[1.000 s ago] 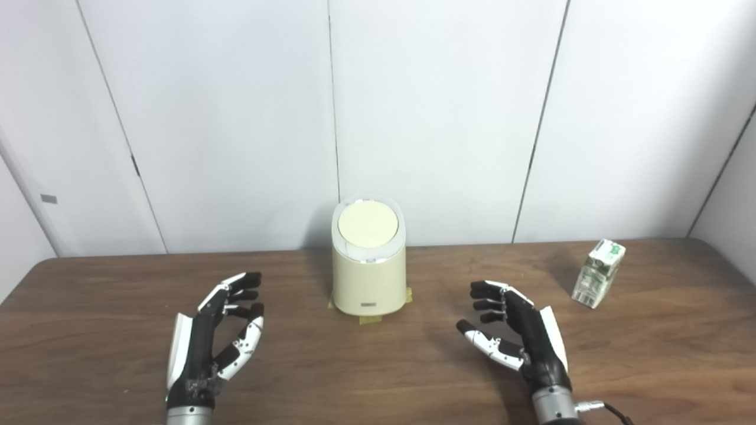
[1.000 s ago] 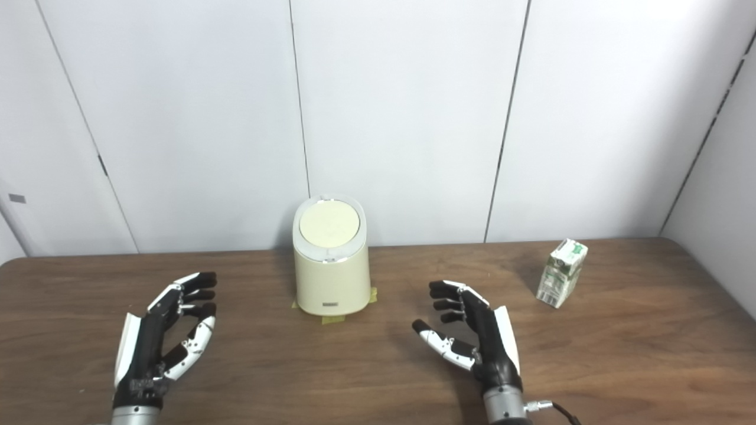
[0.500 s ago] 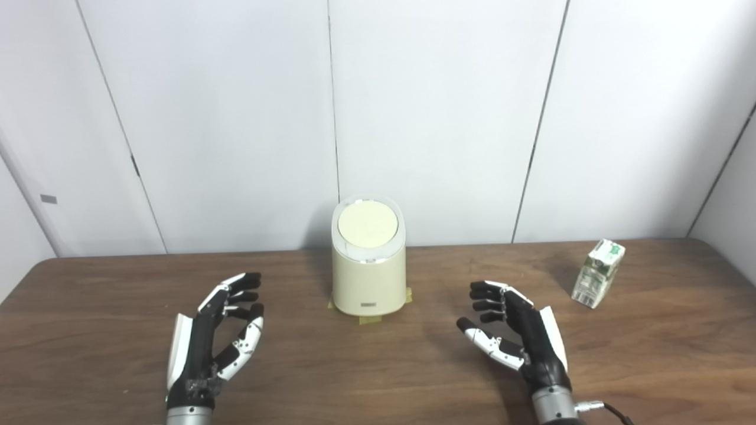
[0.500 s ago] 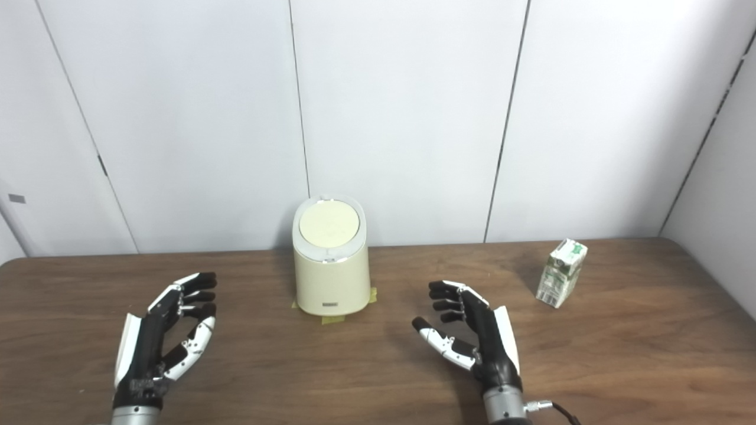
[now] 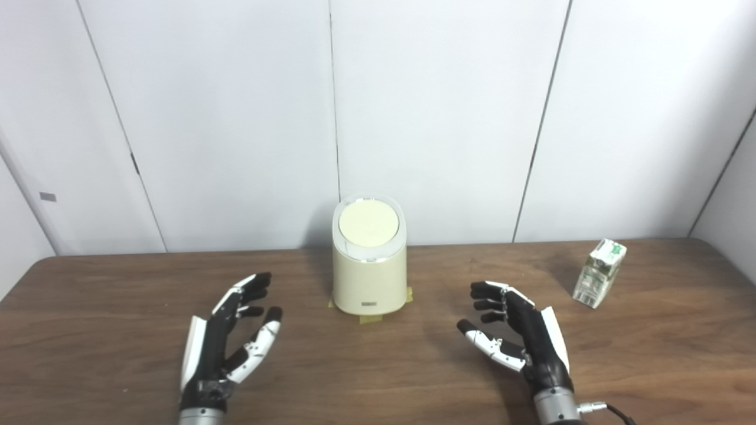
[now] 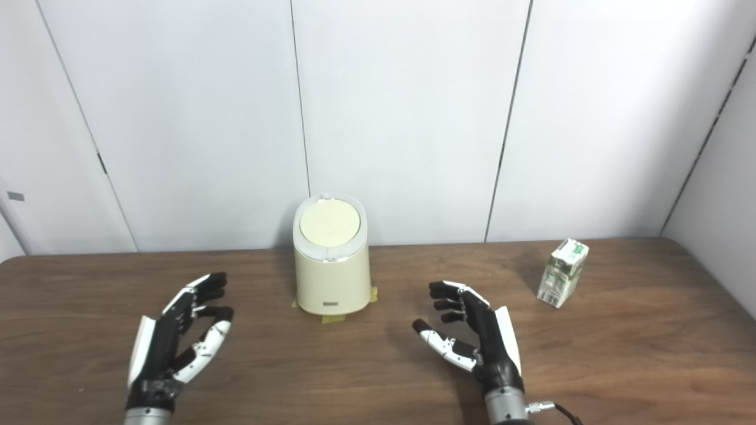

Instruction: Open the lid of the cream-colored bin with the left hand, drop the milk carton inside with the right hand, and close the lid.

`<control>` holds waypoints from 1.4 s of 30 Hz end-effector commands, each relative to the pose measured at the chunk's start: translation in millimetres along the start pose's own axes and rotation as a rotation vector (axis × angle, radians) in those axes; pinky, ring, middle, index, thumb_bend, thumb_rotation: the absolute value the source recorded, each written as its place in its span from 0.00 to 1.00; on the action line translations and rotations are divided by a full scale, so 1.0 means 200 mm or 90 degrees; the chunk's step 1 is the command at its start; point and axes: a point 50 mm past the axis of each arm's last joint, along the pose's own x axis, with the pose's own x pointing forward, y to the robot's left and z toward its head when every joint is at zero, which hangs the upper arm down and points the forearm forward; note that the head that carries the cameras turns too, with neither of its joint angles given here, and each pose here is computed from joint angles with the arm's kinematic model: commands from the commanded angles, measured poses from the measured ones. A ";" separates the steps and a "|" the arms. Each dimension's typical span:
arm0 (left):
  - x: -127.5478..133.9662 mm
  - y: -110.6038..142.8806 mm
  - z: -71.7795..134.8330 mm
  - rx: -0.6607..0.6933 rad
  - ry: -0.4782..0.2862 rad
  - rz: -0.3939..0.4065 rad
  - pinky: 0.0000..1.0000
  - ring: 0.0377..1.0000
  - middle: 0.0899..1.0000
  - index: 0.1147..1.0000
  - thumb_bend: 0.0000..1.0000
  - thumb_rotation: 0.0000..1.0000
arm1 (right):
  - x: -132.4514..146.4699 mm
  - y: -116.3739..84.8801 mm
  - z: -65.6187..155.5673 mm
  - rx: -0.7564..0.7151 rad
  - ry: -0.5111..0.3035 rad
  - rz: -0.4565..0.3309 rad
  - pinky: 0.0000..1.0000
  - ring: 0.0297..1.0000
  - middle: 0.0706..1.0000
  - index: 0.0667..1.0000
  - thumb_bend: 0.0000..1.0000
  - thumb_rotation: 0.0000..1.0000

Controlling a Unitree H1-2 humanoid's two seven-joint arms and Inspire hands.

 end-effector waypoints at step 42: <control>0.92 -0.43 0.59 0.313 0.064 0.030 1.00 1.00 1.00 1.00 0.81 0.27 | -0.01 -0.01 -0.04 -0.063 -0.022 0.020 0.55 0.63 0.65 0.65 0.31 0.23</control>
